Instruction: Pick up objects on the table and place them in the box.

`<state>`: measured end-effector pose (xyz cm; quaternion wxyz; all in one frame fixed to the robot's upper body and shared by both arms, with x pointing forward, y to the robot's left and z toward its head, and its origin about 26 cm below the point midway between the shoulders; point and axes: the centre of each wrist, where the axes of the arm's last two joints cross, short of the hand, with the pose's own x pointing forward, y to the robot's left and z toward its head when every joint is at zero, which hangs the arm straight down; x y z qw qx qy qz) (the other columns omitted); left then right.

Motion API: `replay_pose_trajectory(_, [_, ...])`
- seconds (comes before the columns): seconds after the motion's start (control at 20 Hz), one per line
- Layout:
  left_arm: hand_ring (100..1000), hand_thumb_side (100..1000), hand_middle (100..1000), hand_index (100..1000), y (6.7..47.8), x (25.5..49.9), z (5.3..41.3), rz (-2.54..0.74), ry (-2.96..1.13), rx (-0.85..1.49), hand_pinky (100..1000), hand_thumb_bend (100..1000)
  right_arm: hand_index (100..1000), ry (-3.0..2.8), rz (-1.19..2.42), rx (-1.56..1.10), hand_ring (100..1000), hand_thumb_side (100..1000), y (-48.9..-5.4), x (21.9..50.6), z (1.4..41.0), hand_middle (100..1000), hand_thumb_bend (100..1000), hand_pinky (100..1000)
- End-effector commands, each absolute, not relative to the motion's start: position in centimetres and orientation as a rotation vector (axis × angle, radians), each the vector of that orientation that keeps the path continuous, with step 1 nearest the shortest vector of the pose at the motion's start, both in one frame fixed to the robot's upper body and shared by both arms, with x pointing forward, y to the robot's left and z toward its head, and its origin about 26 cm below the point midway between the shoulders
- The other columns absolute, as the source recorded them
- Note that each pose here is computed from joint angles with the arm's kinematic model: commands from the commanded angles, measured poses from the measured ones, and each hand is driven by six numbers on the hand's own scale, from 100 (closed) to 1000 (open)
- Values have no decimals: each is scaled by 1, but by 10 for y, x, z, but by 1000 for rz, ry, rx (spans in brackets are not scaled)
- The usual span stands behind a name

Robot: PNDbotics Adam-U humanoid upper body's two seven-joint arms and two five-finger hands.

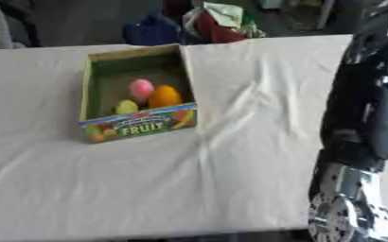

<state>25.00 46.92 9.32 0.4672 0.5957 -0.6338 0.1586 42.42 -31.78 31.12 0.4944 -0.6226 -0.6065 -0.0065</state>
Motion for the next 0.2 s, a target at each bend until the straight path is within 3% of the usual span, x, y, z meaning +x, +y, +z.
replay_pose_trajectory(0.05, [612,919,598,718,508,228,87,548,-1466,1531,720,591,801,-1382,-344,-1602,719,698,-360,379,355,697,100,718])
replay_pose_trajectory(0.1, [610,922,597,716,520,218,77,587,-1418,1540,718,584,800,-1346,-423,-1622,718,700,-369,365,362,695,100,718])
replay_pose_trajectory(0.15, [608,929,595,715,532,205,66,631,-1360,1543,718,438,799,-1308,-503,-1644,716,746,-376,351,370,692,100,717])
replay_pose_trajectory(0.2, [608,931,595,715,542,194,55,677,-1312,1538,718,572,798,-1275,-570,-1663,716,701,-381,337,377,690,100,717])
